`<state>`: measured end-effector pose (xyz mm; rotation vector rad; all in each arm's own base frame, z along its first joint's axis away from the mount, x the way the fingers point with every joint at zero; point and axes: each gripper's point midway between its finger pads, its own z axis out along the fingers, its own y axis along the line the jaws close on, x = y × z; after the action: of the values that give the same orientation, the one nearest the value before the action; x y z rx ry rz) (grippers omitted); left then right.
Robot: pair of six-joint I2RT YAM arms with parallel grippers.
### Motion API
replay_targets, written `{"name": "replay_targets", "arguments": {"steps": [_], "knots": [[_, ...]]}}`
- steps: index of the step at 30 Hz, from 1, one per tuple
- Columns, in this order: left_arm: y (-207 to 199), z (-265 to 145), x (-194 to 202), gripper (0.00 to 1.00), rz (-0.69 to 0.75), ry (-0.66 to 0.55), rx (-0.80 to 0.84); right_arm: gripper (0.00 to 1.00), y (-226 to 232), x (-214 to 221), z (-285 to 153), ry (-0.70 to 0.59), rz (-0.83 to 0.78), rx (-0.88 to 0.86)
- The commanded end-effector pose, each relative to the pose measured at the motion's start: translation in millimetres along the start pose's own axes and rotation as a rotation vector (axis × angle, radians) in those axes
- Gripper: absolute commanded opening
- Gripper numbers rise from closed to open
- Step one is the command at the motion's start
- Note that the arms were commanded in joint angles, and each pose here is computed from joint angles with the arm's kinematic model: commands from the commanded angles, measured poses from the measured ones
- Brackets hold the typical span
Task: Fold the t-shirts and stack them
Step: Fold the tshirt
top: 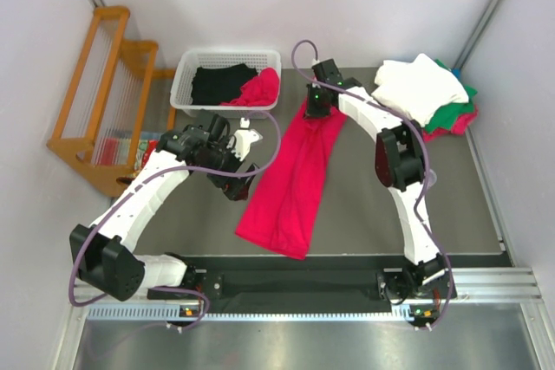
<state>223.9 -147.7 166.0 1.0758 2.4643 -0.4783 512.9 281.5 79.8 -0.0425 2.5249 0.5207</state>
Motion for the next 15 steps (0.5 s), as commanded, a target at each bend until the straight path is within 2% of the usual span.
{"name": "replay_targets", "arguments": {"steps": [1,7,15], "knots": [[-2,0,-6,0.99,0.002,-0.032,0.004,0.0,23,-20,-13,-0.063,-0.062,-0.025],[-3,-2,-7,0.99,0.003,-0.036,0.003,0.0,47,-26,-4,-0.067,-0.067,-0.08],[-4,-3,-4,0.99,0.0,-0.036,0.005,0.0,39,-32,34,-0.055,0.02,-0.143]]}}
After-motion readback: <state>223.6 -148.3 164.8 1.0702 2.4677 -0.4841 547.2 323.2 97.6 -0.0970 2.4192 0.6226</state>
